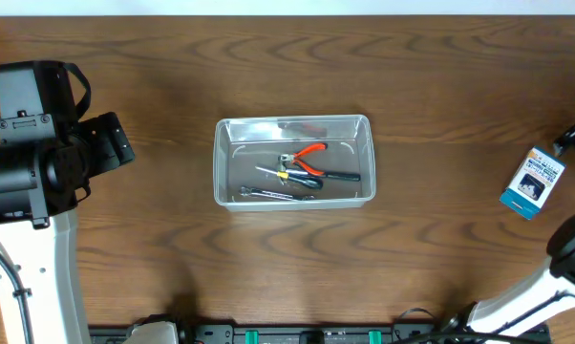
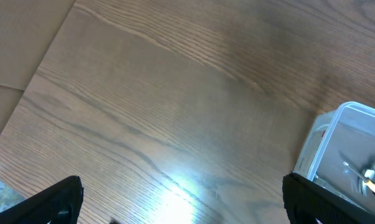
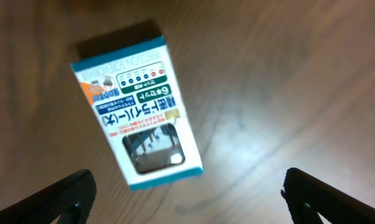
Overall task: Pack container
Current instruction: 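Grasp the blue-and-white screwdriver set box with the right gripper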
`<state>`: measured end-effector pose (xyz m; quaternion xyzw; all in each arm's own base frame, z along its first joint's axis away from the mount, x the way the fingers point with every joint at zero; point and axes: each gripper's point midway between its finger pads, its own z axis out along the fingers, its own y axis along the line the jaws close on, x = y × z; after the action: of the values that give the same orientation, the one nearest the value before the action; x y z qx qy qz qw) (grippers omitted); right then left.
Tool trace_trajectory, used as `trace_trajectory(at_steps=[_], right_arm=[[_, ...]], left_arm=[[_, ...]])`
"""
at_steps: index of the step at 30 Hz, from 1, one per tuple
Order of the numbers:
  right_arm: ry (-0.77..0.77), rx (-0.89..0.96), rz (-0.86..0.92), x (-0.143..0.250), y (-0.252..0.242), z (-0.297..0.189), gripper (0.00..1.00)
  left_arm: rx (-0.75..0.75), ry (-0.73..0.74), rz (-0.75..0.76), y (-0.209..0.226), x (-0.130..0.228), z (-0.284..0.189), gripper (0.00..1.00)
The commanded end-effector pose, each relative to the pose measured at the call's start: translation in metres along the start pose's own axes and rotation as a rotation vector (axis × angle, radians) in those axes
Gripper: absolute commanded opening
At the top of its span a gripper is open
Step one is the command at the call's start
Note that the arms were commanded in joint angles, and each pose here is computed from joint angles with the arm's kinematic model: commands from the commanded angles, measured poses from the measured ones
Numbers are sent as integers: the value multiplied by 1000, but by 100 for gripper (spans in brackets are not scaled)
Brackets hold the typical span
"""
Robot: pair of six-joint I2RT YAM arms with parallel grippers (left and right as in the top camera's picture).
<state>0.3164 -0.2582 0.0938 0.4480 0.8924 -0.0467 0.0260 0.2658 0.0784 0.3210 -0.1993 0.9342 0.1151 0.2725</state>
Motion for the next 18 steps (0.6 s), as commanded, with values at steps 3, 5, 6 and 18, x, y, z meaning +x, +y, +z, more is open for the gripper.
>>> trace_trajectory(at_steps=[3, 5, 6, 18], right_arm=[[53, -49, -174, 4, 28, 32, 99], [49, -51, -200, 2, 36, 39, 99], [47, -52, -217, 2, 39, 42, 99], [97, -12, -236, 4, 36, 76, 99]], left_arm=[[-7, 7, 8, 1, 1, 2, 95], [-7, 7, 8, 1, 1, 2, 95], [-7, 7, 8, 1, 1, 2, 95], [-7, 7, 8, 1, 1, 2, 95]])
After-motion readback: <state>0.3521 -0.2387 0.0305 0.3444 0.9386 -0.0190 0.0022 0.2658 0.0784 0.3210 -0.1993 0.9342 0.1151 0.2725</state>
